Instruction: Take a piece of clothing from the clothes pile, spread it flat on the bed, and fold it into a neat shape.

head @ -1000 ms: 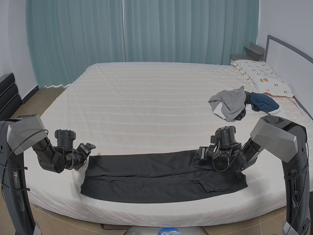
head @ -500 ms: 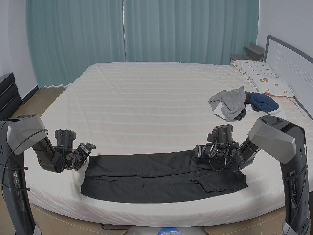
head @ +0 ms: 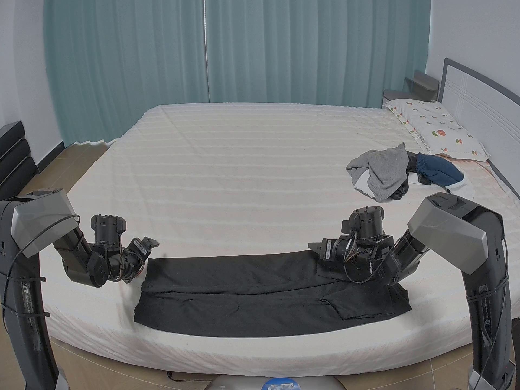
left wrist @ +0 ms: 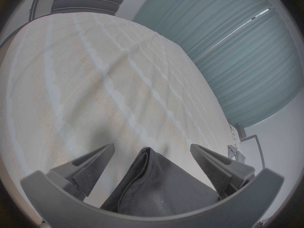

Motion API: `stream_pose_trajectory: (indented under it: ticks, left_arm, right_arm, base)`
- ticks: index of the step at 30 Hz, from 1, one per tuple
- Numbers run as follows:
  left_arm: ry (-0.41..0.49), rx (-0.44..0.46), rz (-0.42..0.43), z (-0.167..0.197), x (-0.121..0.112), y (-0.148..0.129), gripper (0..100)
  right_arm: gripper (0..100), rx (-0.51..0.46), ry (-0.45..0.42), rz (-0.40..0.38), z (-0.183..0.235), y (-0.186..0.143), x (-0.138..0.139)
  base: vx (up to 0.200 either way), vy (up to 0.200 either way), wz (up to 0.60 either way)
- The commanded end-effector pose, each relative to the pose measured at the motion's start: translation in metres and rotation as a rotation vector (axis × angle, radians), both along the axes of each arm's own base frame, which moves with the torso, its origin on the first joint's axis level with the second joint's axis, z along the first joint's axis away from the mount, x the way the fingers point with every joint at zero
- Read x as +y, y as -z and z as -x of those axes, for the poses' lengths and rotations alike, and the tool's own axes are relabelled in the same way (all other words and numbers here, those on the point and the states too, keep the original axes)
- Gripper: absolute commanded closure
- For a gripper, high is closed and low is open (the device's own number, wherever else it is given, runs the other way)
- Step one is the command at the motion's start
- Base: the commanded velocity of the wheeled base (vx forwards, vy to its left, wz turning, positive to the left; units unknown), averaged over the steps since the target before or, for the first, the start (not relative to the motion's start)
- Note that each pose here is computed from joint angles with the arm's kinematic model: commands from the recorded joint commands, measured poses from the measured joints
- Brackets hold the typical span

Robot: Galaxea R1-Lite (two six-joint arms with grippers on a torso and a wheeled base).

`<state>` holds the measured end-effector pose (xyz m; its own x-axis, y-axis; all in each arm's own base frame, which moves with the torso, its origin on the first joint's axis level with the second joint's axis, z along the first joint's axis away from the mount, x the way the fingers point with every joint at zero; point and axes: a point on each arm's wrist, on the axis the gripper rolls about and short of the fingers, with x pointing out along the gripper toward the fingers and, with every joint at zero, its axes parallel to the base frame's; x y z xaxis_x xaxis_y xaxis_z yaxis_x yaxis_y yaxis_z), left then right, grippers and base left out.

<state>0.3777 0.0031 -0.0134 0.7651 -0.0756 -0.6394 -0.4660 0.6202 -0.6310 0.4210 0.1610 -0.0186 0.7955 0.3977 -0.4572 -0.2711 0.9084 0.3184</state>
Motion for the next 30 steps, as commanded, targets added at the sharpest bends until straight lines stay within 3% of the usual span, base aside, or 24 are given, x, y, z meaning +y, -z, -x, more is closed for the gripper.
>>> stream_pose_trajectory:
  ticks: [1,8,12,13,17,20,28,30]
  left_arm:
    - [0.0,-0.002,0.002,0.0,0.0,0.0,0]
    - [-0.004,-0.006,0.011,0.0,0.002,-0.003,0]
    - [-0.008,-0.014,0.007,0.005,0.003,-0.01,0]
    - [-0.004,-0.039,0.02,0.012,0.007,-0.023,0]
    - [0.033,-0.033,0.047,0.025,0.005,-0.027,0]
    - [0.043,-0.056,0.052,0.03,0.004,-0.029,0]
    - [0.072,-0.027,0.025,0.036,0.003,-0.024,0]
    - [0.128,-0.01,-0.029,0.04,0.002,-0.018,0]
  right_arm:
    - [0,-0.007,0.025,-0.029,-0.001,-0.006,-0.004]
    - [0,0.034,0.22,-0.258,-0.002,-0.045,-0.043]
    - [0,0.067,0.3,-0.329,0.008,-0.056,-0.065]
    - [0,0.105,0.354,-0.366,0.017,-0.057,-0.079]
    - [0,0.171,0.432,-0.438,0.035,-0.056,-0.093]
    - [0,0.261,0.512,-0.573,0.059,-0.061,-0.097]
    - [0,0.325,0.563,-0.616,0.071,-0.036,-0.11]
    - [0,0.323,0.577,-0.647,0.073,-0.034,-0.118]
  base:
    - [0.0,0.0,0.0]
    - [0.0,0.0,0.0]
    - [0.0,0.0,0.0]
    - [0.0,0.0,0.0]
    - [0.0,0.0,0.0]
    - [0.0,0.0,0.0]
    - [-0.15,0.0,0.0]
    - [0.0,0.0,0.0]
